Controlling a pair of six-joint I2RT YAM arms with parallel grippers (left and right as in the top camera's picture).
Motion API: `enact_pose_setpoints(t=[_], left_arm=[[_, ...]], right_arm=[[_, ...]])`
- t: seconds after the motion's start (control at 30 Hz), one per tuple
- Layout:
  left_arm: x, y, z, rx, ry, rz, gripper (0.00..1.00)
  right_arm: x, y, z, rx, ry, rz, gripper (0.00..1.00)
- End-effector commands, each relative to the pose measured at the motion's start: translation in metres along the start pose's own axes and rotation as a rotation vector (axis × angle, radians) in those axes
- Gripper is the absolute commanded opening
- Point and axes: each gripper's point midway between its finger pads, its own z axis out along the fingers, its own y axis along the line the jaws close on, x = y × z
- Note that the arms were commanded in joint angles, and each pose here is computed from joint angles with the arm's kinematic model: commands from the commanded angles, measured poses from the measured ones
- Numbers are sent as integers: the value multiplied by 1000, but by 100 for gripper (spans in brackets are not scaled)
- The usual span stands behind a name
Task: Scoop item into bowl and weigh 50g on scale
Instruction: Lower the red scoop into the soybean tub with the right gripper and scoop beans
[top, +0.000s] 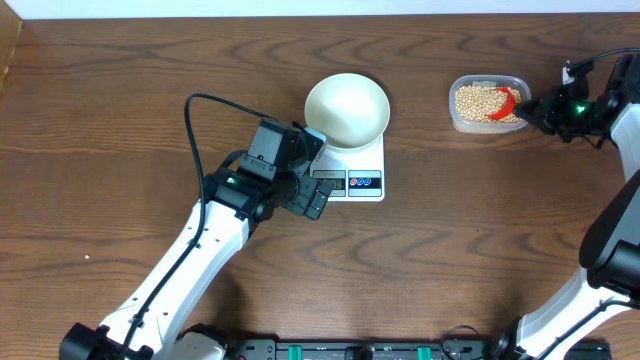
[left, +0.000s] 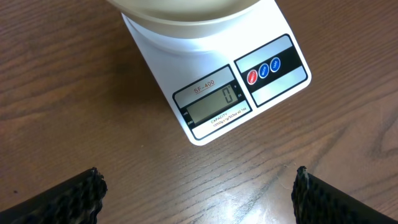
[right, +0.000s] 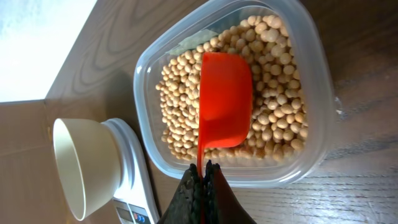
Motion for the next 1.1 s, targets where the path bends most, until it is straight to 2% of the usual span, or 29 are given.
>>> enact_pose_setpoints(t=[0.0,0.47,0.9,1.07], left_arm=[[-3,1,-1,-6,-2,18,98],[-2,1,-1,-6,-2,18,98],[-2,1,-1,-6,-2,18,98],[-2,1,-1,-6,-2,18,98]], right_arm=[[0,2,-2,-61,5,20,1],[-16,15,-37,-300,-49,68,1],[-14,29,-44,-396,-37,66,1],[-12,44,-50,-487,-27,43,1]])
